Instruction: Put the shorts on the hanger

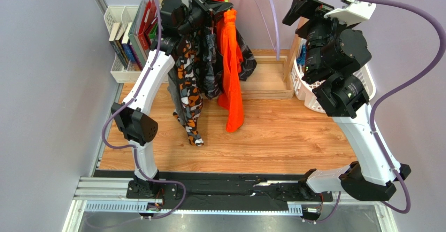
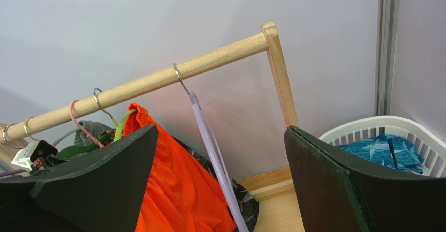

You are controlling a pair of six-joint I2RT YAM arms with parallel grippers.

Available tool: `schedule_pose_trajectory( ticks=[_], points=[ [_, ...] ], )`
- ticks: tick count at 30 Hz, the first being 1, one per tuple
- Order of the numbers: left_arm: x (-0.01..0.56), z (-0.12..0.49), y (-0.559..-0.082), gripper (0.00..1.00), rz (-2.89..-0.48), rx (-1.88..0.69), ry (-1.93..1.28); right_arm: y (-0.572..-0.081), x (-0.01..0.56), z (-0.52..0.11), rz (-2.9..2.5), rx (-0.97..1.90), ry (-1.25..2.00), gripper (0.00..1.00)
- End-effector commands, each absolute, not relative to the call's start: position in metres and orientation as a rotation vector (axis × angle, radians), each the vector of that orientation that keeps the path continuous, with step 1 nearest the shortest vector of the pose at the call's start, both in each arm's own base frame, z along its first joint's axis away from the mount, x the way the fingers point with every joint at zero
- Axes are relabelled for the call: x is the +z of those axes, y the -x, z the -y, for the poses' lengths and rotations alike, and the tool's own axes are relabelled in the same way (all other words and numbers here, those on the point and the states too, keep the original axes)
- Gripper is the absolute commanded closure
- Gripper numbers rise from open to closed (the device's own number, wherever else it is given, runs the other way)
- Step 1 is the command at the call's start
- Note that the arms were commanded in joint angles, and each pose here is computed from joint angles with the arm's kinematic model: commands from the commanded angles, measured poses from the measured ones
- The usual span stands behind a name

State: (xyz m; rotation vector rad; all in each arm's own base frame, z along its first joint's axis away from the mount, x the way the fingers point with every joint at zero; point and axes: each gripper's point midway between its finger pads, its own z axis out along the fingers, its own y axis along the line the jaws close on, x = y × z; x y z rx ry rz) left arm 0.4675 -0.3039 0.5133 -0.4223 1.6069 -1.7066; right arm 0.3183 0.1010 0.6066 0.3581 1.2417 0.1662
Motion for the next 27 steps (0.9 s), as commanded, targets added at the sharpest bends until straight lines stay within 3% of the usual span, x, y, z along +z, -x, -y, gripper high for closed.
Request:
schedule_pose_trajectory(
  ticks=[1, 4, 8, 16, 24, 27],
  points=[
    [0.56, 0.29, -0.451, 0.88, -1.47, -1.739, 0.341, -0.319, 0.617, -0.101, -1.192, 0.199, -0.375, 0.04],
    [0.572, 0.287, -0.44, 0.82, -1.425, -1.724, 0.267, -0.32, 0.615, -0.103, -1.192, 0.204, -0.365, 0.04],
    [0.576, 0.279, -0.428, 0.52, -1.428, -1.69, 0.237, -0.318, 0.615, -0.102, -1.195, 0.207, -0.355, 0.04],
    [0.554, 0.264, -0.4, 0.25, -1.506, -1.589, 0.183, -0.307, 0.607, -0.095, -1.226, 0.2, -0.336, 0.04],
    [0.539, 0.241, -0.379, 0.14, -1.568, -1.386, 0.178, -0.297, 0.597, -0.088, -1.242, 0.183, -0.305, 0.04],
    [0.553, 0.229, -0.355, 0.02, -1.524, -1.226, -0.008, -0.292, 0.593, -0.083, -1.252, 0.148, -0.275, 0.04]
  ],
)
